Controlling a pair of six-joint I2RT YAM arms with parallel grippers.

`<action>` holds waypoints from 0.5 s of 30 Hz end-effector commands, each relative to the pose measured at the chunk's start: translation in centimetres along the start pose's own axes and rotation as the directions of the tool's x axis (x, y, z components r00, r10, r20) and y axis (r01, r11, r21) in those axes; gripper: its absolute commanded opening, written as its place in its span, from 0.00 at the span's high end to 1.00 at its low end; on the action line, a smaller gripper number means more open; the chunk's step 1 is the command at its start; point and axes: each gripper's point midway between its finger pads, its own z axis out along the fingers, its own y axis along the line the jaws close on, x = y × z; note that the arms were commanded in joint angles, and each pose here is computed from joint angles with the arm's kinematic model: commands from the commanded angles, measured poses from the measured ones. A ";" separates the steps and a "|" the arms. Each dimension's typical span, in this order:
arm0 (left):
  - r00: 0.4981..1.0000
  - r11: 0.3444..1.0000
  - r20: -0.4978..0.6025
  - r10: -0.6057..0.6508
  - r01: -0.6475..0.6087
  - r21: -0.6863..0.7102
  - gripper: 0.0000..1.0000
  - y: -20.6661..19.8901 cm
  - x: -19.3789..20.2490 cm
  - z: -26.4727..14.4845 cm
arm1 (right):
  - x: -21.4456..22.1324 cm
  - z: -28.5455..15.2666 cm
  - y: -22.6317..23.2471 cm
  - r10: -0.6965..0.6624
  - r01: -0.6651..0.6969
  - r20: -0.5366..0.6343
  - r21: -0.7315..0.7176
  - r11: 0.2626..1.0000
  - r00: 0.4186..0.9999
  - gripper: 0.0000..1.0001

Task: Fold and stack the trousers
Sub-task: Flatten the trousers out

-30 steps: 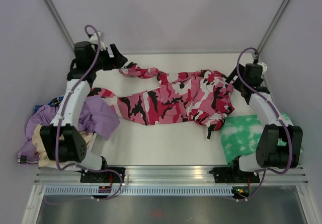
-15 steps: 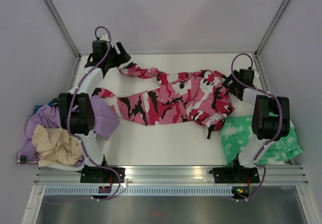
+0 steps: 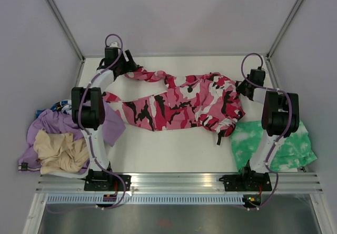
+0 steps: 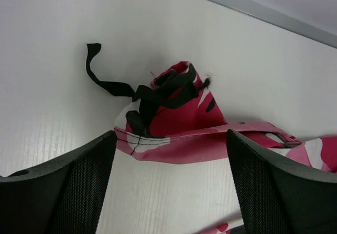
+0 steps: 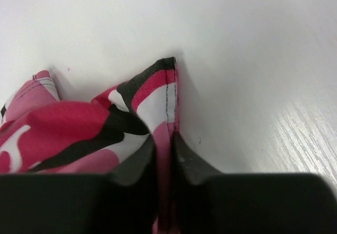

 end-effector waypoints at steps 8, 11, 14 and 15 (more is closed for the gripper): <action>0.997 0.988 0.061 -0.039 0.047 -0.146 0.15 1.7 -1.4 3.9 | -5.6 -1.8 4.1 -0.052 0.067 0.129 -0.112 0.991 0.990 1.00; 1.000 0.987 0.012 -0.025 0.026 -0.160 0.19 1.4 -0.3 5.1 | -7.9 -3.7 5.7 -0.073 0.102 0.187 -0.150 0.983 0.980 1.00; 0.999 0.990 -0.029 -0.027 0.023 -0.142 0.29 0.9 1.2 6.0 | -10.0 -5.3 7.3 -0.092 0.138 0.242 -0.183 0.973 0.966 1.00; 0.999 0.989 -0.033 -0.040 0.035 -0.144 0.38 0.8 1.4 6.0 | -10.8 -5.7 7.8 -0.094 0.146 0.256 -0.193 0.970 0.962 1.00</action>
